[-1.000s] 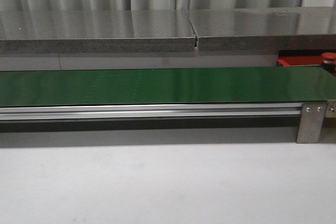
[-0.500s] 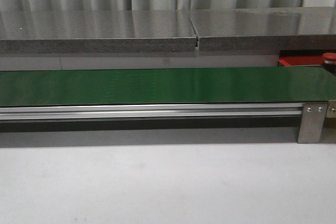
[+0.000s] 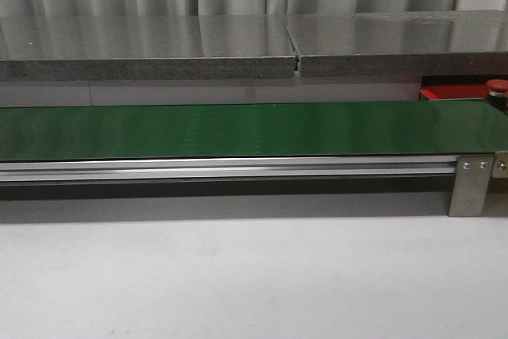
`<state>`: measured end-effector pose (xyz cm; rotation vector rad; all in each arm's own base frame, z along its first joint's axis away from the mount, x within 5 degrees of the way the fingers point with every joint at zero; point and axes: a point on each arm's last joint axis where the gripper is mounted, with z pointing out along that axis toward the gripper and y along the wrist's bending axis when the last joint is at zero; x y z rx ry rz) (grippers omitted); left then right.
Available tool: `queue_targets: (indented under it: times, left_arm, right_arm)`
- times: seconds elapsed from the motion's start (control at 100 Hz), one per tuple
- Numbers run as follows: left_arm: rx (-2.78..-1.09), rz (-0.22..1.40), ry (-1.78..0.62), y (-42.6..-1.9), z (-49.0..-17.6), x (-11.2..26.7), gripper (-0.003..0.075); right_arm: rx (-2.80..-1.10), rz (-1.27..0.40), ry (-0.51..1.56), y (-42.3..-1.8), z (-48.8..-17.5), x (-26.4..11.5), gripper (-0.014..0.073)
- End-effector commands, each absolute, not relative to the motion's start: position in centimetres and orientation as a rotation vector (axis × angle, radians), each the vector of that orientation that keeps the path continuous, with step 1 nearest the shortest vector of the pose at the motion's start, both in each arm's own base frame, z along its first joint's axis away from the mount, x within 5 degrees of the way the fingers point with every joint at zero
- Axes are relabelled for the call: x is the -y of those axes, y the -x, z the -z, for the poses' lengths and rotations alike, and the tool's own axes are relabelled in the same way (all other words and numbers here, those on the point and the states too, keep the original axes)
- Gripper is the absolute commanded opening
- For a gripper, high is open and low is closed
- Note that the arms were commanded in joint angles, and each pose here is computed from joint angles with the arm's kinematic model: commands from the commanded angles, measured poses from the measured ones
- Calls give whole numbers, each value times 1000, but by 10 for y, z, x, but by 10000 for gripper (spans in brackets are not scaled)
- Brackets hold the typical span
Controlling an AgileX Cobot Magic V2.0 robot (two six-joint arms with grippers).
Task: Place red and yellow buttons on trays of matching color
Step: 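Set the red button on the conveyor start, open left gripper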
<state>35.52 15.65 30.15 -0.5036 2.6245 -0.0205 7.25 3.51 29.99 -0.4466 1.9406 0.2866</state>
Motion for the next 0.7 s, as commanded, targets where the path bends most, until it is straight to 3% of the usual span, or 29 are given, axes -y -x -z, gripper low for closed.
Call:
queue_targets:
  times: [0.0, 0.42, 0.51, 0.62, 0.69]
  left_arm:
    - [-2533, 0, 432, -355, -332, -141, 225]
    - [-2629, 59, 324, -376, -309, -109, 235]
    - [-2624, 72, 325, -376, -311, -109, 337]
    - [-2599, 117, 305, -379, -319, -106, 536]
    - [-2570, 157, 312, -380, -327, -103, 558]
  right_arm:
    - [-1857, -290, 426, -75, -313, -36, -68]
    - [-1857, -290, 426, -75, -313, -36, -68]
    - [-1857, -290, 426, -75, -313, -36, -68]
    - [-1857, -290, 426, -75, -313, -36, -68]
    - [-1857, -290, 426, -75, -313, -36, -68]
